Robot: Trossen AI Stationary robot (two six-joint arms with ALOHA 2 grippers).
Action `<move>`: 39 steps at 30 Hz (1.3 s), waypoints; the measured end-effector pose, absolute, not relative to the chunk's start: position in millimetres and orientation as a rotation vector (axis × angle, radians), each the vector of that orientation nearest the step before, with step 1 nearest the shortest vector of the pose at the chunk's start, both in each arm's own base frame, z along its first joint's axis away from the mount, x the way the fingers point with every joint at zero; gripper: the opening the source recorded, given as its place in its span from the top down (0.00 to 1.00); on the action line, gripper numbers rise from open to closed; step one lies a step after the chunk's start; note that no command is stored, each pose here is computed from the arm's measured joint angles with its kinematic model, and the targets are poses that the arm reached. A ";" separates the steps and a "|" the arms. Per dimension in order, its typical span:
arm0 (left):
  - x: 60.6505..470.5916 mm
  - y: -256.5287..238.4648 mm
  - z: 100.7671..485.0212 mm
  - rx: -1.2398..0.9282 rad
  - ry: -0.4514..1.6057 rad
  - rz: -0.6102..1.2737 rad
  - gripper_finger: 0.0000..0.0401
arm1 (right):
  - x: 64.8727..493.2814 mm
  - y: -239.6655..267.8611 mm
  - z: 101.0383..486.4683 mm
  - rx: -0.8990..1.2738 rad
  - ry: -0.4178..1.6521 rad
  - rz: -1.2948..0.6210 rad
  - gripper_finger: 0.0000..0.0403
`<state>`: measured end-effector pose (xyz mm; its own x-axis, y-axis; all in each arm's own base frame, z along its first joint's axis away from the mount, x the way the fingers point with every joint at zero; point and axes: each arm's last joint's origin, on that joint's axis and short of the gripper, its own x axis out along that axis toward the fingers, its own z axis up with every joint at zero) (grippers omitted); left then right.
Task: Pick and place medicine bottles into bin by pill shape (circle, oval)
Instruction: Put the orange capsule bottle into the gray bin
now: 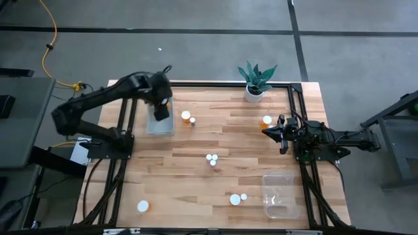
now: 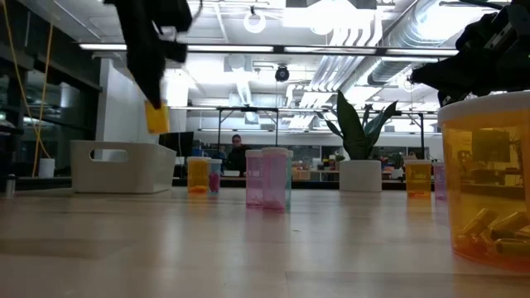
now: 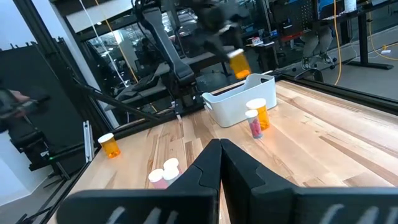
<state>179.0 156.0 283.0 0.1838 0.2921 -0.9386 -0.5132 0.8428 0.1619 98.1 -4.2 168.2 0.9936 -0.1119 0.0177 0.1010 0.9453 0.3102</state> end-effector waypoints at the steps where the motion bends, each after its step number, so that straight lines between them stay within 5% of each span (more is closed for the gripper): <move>1: 180.1 164.5 277.1 -0.235 1.270 0.575 0.49 | 98.1 -4.3 168.2 0.314 -0.035 -0.109 1.00; 11: 183.9 200.3 222.8 -0.376 1.502 0.470 0.47 | 98.1 -4.2 168.2 0.314 -0.035 -0.109 1.00; 39: 185.7 208.7 194.6 -0.275 1.440 0.458 0.47 | 98.1 -4.3 168.2 0.314 -0.035 -0.109 1.00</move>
<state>185.7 208.7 194.6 0.0658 0.1359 -0.9885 -0.4600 0.8833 0.0908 98.1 -4.3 168.2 0.9935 -0.1123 0.0173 0.1014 0.9452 0.3102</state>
